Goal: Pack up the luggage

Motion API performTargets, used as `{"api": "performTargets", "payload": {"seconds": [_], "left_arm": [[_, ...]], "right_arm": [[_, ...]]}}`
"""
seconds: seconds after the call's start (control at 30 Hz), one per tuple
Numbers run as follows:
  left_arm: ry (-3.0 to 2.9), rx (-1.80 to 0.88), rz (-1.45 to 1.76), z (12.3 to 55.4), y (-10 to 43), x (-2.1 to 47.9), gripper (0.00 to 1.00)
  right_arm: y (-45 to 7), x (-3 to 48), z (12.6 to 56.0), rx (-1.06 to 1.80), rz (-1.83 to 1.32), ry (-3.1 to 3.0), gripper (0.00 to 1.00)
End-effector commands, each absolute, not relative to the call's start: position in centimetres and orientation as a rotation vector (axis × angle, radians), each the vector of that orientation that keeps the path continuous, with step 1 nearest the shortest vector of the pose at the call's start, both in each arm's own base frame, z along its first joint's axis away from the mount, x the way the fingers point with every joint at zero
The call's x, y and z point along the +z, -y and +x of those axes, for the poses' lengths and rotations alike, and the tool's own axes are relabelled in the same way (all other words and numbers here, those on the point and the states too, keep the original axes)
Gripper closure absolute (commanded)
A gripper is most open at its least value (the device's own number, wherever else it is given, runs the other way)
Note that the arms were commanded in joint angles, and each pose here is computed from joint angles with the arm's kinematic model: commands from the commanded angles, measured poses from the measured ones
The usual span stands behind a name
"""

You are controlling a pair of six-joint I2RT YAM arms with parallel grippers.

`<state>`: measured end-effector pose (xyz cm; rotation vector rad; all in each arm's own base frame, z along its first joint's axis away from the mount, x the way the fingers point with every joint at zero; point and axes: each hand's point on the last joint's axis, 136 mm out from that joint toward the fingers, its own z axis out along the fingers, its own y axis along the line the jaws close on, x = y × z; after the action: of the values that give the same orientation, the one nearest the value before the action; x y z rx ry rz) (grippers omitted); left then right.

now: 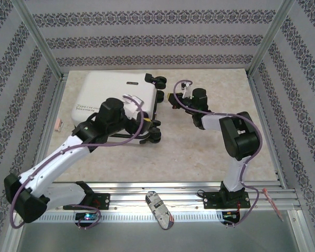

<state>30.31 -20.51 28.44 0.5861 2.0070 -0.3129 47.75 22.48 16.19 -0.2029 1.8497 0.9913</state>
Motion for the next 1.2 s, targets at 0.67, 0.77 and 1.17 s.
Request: {"api": "performTargets", "payload": {"seconds": [0.67, 0.77, 1.17], "left_arm": [[-2.216, 0.002, -0.393, 29.8, 2.5, 23.1, 0.09], [-2.223, -0.013, -0.398, 30.1, 2.5, 22.5, 0.10], [-2.195, -0.070, -0.426, 32.8, 2.1, 20.6, 0.11]], "right_arm": [[-27.6, 22.2, 54.9, 1.247, -0.455, -1.782, 0.11], [-28.4, 21.2, 54.7, 1.237, -0.468, -1.803, 0.13], [-28.1, 20.0, 53.1, 1.249, -0.470, -1.823, 0.62]]}}
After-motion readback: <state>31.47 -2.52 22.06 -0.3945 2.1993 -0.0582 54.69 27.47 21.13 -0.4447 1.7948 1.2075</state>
